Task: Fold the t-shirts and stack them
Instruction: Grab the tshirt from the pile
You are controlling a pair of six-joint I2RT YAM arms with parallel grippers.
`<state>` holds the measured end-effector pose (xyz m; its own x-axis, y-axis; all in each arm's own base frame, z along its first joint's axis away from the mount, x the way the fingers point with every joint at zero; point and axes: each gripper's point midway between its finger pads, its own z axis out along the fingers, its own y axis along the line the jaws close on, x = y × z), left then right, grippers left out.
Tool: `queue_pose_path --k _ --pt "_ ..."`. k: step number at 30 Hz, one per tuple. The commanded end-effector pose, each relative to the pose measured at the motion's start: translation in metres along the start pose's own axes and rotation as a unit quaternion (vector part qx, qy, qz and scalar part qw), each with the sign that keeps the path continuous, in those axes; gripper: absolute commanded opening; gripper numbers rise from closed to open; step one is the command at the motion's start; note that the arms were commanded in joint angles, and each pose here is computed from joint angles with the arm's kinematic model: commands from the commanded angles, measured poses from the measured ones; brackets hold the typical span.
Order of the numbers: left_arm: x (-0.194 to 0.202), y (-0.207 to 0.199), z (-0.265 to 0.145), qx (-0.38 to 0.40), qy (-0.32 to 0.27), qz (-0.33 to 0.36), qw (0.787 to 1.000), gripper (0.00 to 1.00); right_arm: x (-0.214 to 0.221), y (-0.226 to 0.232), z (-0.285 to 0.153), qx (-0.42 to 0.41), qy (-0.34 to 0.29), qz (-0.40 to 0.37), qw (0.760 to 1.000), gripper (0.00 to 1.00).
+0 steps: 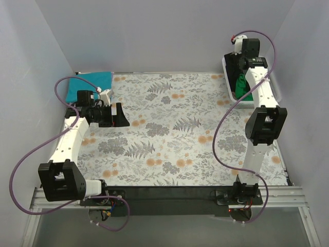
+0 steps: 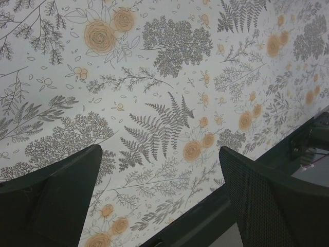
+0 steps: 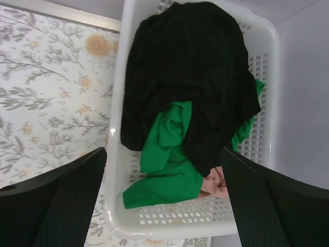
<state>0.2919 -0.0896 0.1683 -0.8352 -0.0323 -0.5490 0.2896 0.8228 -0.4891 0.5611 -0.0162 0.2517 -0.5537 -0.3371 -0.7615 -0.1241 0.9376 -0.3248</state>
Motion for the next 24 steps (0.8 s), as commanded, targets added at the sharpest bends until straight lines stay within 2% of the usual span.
queue_pose_path --k 1,6,10,16,20,24 --pt "-0.009 -0.013 -0.011 0.017 -0.007 0.018 1.000 0.98 0.004 -0.046 0.009 0.054 0.006 0.022 0.998 0.98" --pt "0.000 -0.012 -0.006 0.028 0.014 0.013 0.999 0.98 0.023 -0.072 0.036 0.049 0.006 0.060 0.997 0.99" --pt "0.008 -0.008 -0.001 0.031 0.040 0.005 0.999 0.98 0.028 -0.068 0.063 0.050 -0.001 0.086 0.995 0.98" --pt "0.011 -0.001 0.006 0.028 0.062 -0.005 0.998 0.98 0.009 -0.063 0.088 0.039 -0.063 0.128 0.989 0.98" --pt "0.013 0.000 0.010 0.034 0.068 -0.007 0.997 0.98 -0.013 -0.036 0.091 -0.045 -0.108 0.132 0.984 0.98" --pt "0.010 -0.002 0.009 0.041 0.062 -0.003 0.997 0.98 -0.029 -0.031 0.089 -0.068 -0.137 0.131 0.979 0.98"
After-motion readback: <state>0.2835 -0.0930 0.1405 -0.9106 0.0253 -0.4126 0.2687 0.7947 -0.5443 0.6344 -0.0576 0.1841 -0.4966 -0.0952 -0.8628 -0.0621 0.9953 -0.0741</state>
